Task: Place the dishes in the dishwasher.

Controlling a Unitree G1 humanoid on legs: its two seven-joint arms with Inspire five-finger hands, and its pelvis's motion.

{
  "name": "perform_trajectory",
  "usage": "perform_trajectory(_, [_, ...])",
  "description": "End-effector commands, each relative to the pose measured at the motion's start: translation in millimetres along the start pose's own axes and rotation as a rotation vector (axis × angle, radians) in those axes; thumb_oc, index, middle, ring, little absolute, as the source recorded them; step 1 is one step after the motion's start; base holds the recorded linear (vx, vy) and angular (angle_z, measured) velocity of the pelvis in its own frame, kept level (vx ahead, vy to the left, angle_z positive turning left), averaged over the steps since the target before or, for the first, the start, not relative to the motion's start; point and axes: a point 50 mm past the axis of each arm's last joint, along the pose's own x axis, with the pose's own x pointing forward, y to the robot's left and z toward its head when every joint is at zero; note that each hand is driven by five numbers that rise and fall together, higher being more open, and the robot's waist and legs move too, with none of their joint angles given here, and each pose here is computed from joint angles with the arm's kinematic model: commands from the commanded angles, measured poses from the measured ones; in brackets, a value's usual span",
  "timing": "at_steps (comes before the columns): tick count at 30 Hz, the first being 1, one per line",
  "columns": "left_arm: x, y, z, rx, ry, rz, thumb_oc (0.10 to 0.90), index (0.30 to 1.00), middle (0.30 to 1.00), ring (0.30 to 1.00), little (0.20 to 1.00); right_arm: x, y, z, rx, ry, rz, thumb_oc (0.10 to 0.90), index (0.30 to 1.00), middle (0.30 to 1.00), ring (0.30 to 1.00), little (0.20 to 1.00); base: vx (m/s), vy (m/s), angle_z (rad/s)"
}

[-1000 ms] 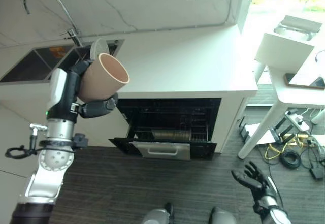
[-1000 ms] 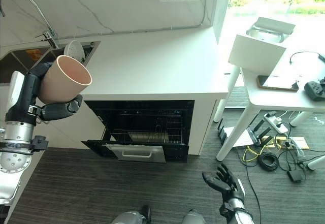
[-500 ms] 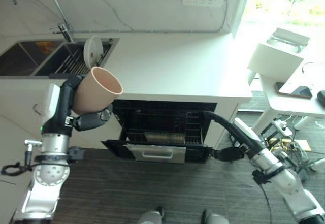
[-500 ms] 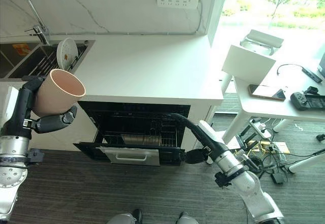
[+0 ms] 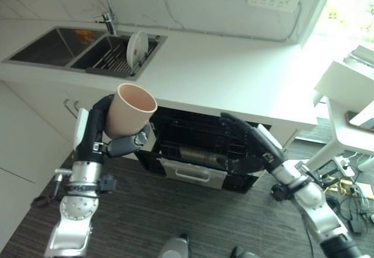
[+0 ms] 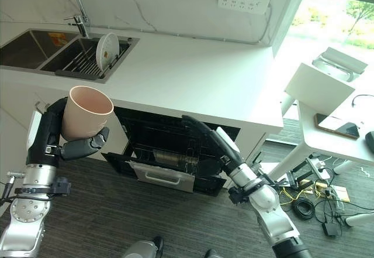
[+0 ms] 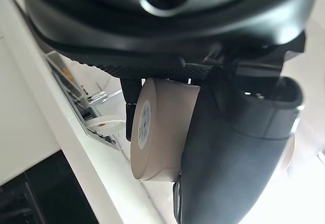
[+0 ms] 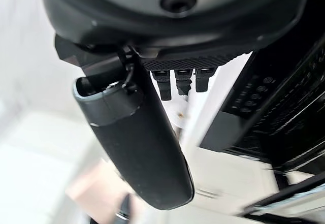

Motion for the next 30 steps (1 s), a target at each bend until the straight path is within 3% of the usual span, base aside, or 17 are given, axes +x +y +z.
perform_trajectory(1, [16.2,10.5,57.2,-0.052,-0.405,0.113,0.4,0.3,0.3,0.3,0.3,23.6,-4.1,59.3,0.037,-0.348,0.025,0.8,0.9,0.9,0.9,0.9,0.0,0.0,0.0])
perform_trajectory(4, [16.1,6.6,63.0,-0.056,-0.458,0.145,0.4,0.3,0.3,0.3,0.3,27.6,2.1,63.7,0.108,-0.38,0.034,0.8,0.9,0.9,0.9,0.9,0.0,0.0,0.0])
perform_trajectory(6, [16.4,0.9,69.3,-0.056,-0.514,0.174,0.4,0.3,0.3,0.3,0.3,34.3,10.5,63.5,0.285,-0.377,0.067,0.8,0.9,0.9,0.9,0.9,0.01,0.004,-0.02])
perform_trajectory(11, [17.0,-7.6,72.9,-0.032,-0.551,0.189,0.4,0.3,0.3,0.3,0.3,40.9,25.2,58.1,0.531,-0.35,0.135,0.8,0.9,0.9,0.9,0.9,0.01,0.007,-0.04])
perform_trajectory(19, [20.1,-28.5,80.1,-0.014,-0.62,0.175,0.4,0.3,0.3,0.3,0.3,51.8,51.5,54.2,0.742,-0.305,0.194,0.8,0.9,0.9,0.9,0.9,0.0,0.002,-0.08])
perform_trajectory(30, [26.4,-57.8,71.4,-0.035,-0.578,0.073,0.4,0.3,0.3,0.3,0.3,66.2,56.8,77.8,0.686,-0.406,0.232,0.8,0.9,0.9,0.9,0.9,-0.01,-0.004,-0.03])
